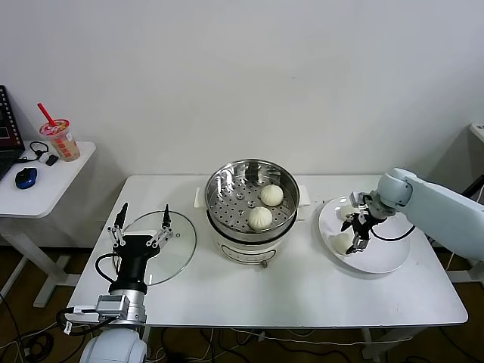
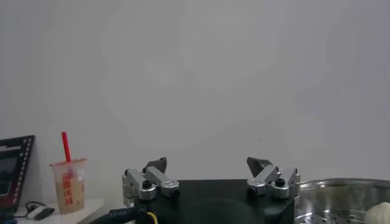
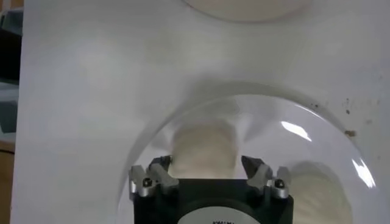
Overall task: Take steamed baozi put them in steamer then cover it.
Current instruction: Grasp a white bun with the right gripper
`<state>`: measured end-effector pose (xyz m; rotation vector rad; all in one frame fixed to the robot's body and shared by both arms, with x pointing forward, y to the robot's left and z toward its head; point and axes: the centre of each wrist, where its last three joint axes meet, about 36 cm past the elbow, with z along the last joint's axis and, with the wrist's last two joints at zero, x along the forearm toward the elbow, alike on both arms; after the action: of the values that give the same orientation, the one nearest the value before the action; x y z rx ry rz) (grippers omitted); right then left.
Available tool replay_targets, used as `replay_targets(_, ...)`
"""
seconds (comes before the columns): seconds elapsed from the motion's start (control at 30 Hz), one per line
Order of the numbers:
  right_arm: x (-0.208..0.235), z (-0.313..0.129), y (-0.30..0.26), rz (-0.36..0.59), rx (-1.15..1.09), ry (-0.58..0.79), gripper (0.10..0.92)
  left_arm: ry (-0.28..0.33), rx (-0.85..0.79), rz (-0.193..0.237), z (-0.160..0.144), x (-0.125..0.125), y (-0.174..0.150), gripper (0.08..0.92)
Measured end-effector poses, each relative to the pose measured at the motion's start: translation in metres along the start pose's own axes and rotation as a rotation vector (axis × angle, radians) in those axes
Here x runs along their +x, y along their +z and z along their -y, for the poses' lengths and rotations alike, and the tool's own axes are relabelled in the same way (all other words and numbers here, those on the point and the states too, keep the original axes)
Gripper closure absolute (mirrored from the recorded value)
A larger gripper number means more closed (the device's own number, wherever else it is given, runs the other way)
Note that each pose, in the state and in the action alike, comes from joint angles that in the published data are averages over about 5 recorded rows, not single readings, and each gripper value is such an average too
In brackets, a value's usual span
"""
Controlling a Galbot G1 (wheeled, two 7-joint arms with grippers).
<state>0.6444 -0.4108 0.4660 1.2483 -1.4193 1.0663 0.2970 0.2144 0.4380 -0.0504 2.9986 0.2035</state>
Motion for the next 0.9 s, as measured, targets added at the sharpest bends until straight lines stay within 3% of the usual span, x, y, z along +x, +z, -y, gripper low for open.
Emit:
replay_targets(0.33,0.031,0.000,0.007,0.017,0.039,0.019,0.200,0.001,0.003,0.001,0.002,-0.002,0.001,0.177)
replay_targets(0.63,0.120,0.012,-0.005,0.020,0.228,0.100,0.200,0.008,0.007,0.004,0.005,-0.003,0.000,0.177)
replay_targets(0.9,0.201,0.010,-0.066,0.015,0.551,0.196,0.200,0.005,0.008,0.009,0.005,-0.003,-0.002,0.177)
